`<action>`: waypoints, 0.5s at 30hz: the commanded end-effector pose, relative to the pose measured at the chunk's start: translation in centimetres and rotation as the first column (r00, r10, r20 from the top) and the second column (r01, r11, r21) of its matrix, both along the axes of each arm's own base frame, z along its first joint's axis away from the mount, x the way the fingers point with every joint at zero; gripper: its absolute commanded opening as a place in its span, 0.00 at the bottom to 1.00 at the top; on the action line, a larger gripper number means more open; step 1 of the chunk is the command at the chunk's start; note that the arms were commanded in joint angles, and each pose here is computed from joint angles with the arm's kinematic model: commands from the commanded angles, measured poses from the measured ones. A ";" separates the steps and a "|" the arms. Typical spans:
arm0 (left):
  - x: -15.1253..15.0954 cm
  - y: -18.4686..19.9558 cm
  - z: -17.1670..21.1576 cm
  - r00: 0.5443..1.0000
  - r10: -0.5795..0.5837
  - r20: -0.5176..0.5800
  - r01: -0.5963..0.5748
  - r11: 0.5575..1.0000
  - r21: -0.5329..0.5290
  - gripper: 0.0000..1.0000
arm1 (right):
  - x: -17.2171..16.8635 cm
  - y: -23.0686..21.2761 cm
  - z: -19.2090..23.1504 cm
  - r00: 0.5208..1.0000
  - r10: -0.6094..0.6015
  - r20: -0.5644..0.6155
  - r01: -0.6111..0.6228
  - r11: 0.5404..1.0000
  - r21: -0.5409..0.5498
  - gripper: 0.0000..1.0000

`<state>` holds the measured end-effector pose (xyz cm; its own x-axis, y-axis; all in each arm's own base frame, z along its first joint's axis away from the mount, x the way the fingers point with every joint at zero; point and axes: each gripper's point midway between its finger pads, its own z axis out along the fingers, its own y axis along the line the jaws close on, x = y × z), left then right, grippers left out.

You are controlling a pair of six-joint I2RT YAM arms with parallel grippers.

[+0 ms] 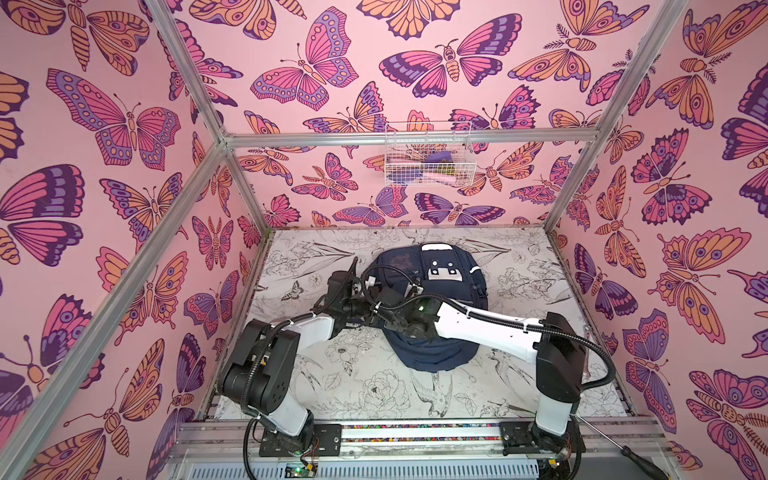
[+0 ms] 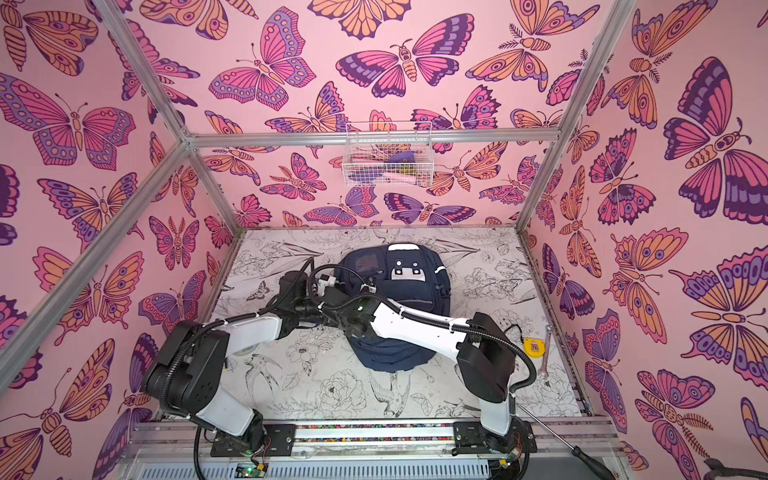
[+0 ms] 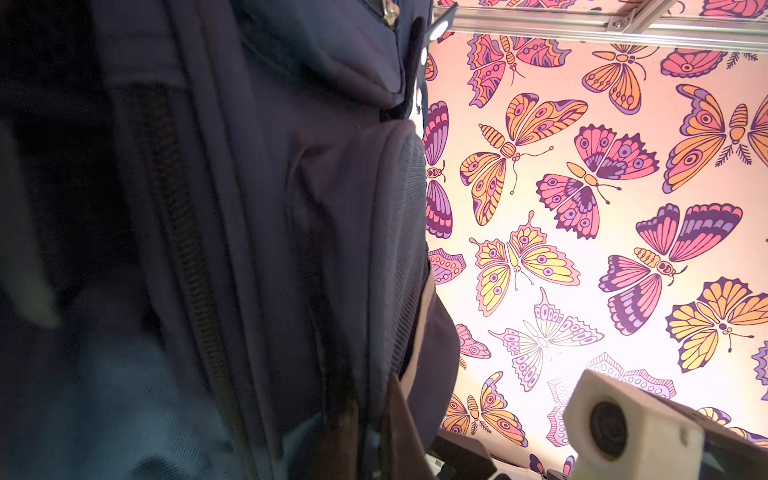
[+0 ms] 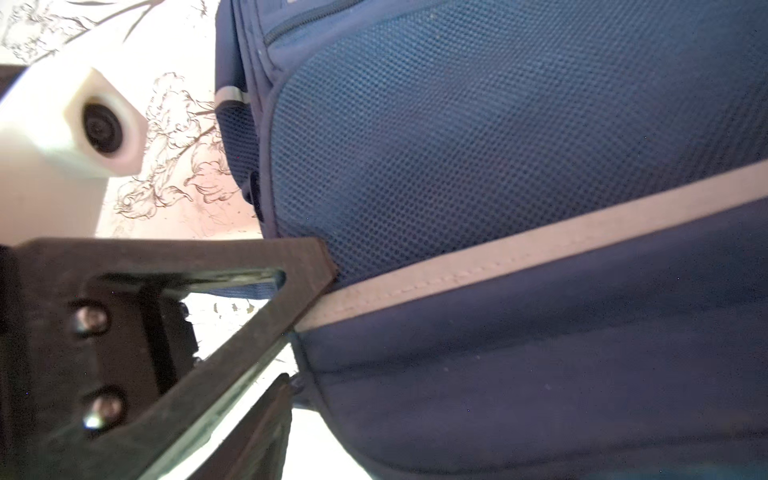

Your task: Pack the student bag

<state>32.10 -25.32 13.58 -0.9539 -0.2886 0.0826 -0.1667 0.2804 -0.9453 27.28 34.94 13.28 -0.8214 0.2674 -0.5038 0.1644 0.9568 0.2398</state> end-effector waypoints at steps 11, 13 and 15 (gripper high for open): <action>-0.9 -0.8 2.2 0.994 -0.077 0.076 0.082 0.995 -0.063 0.00 | 1.1 -0.2 -0.2 0.997 -0.083 0.000 0.083 0.996 -0.019 0.57; -0.8 -0.8 2.0 0.995 -0.077 0.071 0.081 0.995 -0.061 0.00 | 0.7 -0.6 -0.4 0.996 -0.085 -0.027 0.084 0.995 -0.051 0.55; -0.8 -0.8 2.0 0.994 -0.077 0.074 0.081 0.995 -0.061 0.00 | 0.1 -1.2 -0.5 0.995 -0.081 -0.055 0.076 0.993 -0.088 0.54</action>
<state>32.05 -25.32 13.60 -0.9545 -0.2861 0.0841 -0.1669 0.2790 -0.9457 27.62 34.93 13.16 -0.8188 0.2937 -0.4933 0.2159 0.9537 0.2094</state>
